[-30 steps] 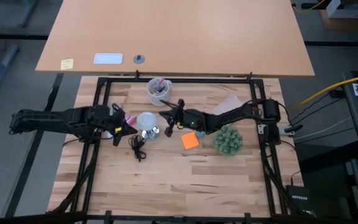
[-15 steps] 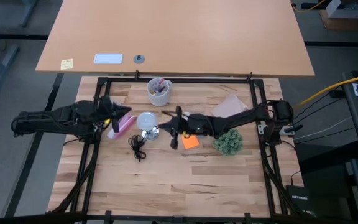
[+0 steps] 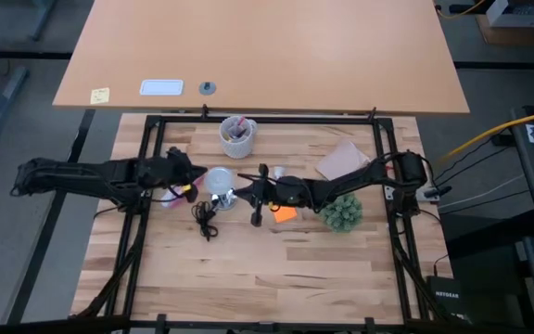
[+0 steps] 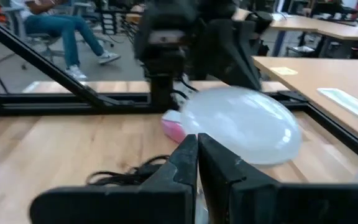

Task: Screw lightbulb
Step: Remove the light bulb from the silver lamp

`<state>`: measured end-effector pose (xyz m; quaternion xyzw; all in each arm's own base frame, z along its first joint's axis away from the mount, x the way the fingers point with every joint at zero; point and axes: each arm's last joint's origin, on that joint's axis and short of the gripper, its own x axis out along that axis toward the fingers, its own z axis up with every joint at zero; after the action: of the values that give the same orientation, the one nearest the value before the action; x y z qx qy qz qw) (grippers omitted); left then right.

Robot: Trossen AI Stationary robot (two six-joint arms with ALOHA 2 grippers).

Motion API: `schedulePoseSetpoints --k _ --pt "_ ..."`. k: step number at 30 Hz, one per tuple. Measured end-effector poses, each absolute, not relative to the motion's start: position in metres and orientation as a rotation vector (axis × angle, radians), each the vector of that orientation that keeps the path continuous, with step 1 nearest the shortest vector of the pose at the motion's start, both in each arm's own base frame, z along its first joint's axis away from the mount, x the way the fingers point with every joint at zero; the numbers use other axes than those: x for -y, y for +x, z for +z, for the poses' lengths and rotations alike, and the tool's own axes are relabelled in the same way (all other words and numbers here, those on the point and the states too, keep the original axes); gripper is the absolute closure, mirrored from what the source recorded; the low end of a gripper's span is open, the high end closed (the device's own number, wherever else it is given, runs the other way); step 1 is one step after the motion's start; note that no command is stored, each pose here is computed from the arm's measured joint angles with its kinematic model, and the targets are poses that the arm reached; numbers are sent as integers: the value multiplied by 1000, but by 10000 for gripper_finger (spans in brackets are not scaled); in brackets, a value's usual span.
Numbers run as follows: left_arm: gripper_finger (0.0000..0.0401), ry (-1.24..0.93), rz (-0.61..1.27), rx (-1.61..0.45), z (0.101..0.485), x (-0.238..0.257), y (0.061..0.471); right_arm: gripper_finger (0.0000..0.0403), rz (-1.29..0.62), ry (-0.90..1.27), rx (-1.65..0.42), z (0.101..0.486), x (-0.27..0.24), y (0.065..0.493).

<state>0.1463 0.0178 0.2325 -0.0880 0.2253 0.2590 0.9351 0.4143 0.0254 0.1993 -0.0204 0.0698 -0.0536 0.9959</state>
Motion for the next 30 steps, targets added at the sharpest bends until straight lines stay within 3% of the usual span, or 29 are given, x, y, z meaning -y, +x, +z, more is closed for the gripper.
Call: schedulePoseSetpoints --k 14,30 --pt "401 -212 495 -463 231 -12 148 384 -197 -39 -191 194 12 414" --pt "401 -211 494 -470 231 -11 148 384 -42 -26 -151 209 -25 410"
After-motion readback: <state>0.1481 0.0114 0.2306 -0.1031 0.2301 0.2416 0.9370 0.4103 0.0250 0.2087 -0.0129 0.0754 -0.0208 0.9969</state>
